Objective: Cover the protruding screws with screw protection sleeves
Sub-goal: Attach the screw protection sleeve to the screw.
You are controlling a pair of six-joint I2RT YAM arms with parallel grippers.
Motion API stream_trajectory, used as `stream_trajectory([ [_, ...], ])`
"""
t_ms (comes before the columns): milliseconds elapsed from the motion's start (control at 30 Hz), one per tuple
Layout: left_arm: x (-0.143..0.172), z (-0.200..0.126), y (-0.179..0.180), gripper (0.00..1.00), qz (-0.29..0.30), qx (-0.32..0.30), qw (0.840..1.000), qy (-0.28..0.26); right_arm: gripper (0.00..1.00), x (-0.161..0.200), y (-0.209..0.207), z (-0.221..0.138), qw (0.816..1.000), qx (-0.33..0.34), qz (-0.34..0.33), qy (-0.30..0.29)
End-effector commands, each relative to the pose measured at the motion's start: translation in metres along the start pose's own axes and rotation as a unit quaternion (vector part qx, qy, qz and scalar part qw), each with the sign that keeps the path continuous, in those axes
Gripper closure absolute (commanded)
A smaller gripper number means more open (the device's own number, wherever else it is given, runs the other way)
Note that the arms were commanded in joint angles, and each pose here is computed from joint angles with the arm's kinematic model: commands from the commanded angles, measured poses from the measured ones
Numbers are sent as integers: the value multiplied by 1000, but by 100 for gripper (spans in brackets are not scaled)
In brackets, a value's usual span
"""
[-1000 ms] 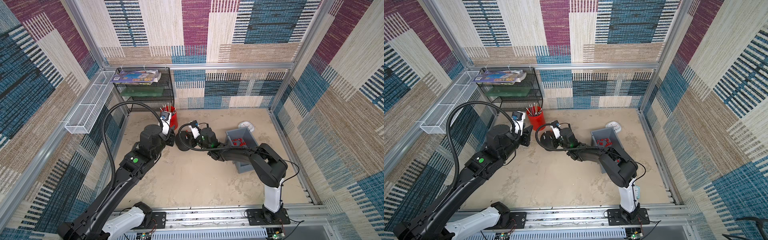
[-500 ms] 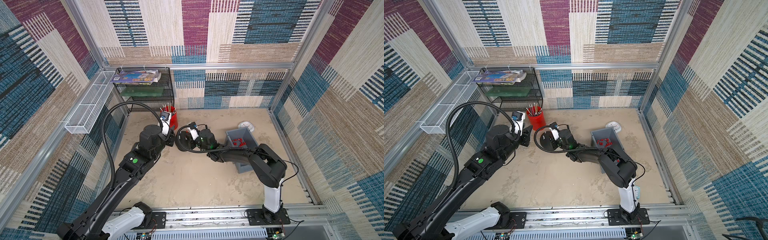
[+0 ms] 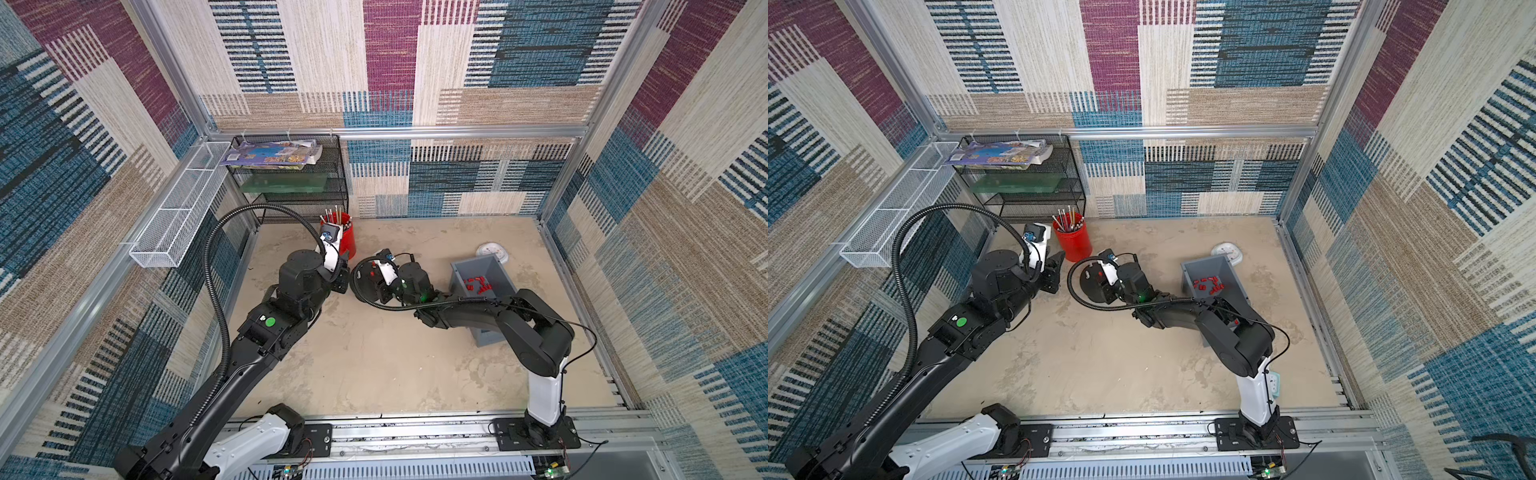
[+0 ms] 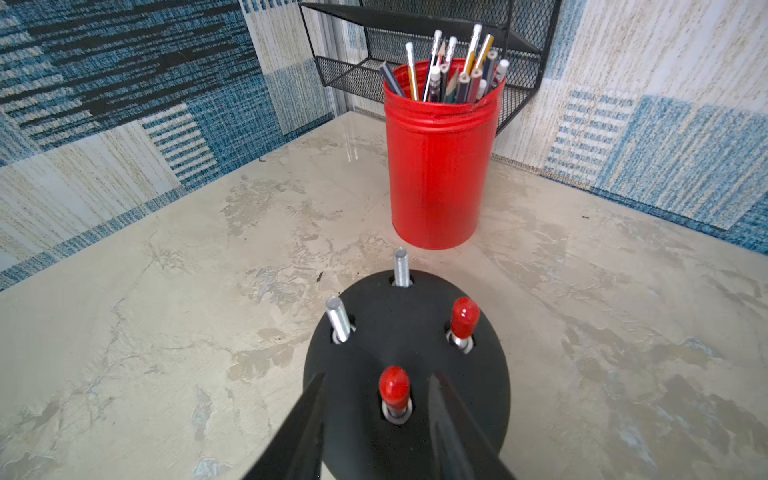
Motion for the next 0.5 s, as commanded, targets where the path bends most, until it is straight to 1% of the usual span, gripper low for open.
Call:
stream_trajectory([
  [0, -7, -1, -1, 63, -2, 4, 1000, -24, 57, -16, 1, -7, 1000, -5, -2, -29],
  [167, -8, -2, 0, 63, 2, 0, 1000, -27, 56, -38, 3, -23, 999, -21, 10, -50],
  [233, -7, -2, 1, 63, 5, -3, 1000, -28, 56, -53, 0, -35, 998, -14, 21, -57],
  [333, -5, 0, -2, 62, 13, 10, 1000, -26, 56, -72, -12, -60, 998, 13, 45, -50],
  [400, -4, 2, -5, 61, 17, 31, 999, -24, 56, -82, -26, -78, 996, 47, 70, -30],
  [467, -2, 3, -11, 59, 23, 62, 998, -22, 57, -87, -44, -101, 990, 91, 110, 1],
])
Point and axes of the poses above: each gripper's point midway between its finger pads, its own z axis out along the fingers, its own y axis along the line the jaws close on, x = y × z, the point moved 10 cm from there along -z, back along the fingers, and after that the axes turned 8 degrees about -z, right-handed, at the moved point
